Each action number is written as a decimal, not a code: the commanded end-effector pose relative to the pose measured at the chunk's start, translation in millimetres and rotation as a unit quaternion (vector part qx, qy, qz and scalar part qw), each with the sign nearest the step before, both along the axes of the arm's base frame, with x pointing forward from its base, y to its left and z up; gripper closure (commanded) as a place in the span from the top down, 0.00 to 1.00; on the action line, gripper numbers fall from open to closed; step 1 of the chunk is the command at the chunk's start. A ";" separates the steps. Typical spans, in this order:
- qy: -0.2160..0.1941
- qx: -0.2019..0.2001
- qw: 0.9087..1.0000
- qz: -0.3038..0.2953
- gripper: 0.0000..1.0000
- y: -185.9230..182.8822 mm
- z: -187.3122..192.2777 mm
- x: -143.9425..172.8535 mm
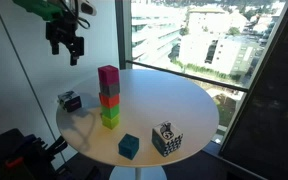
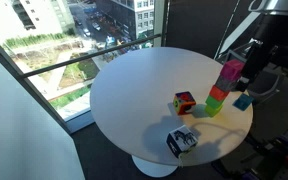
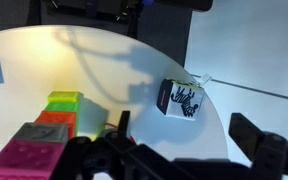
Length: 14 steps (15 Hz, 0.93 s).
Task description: Put the blue block on top of the pink block
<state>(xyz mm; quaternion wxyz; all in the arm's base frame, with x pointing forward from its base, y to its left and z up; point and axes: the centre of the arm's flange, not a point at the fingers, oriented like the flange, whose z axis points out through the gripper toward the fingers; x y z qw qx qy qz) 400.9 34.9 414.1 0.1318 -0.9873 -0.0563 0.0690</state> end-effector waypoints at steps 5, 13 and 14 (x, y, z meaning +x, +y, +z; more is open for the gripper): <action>-0.001 0.000 1.000 0.000 1.00 0.0 1.1 0.5; -0.012 -0.013 1.000 -0.011 1.00 -22.5 9.9 1.7; -0.015 -0.015 1.000 -0.015 1.00 -27.8 11.2 2.2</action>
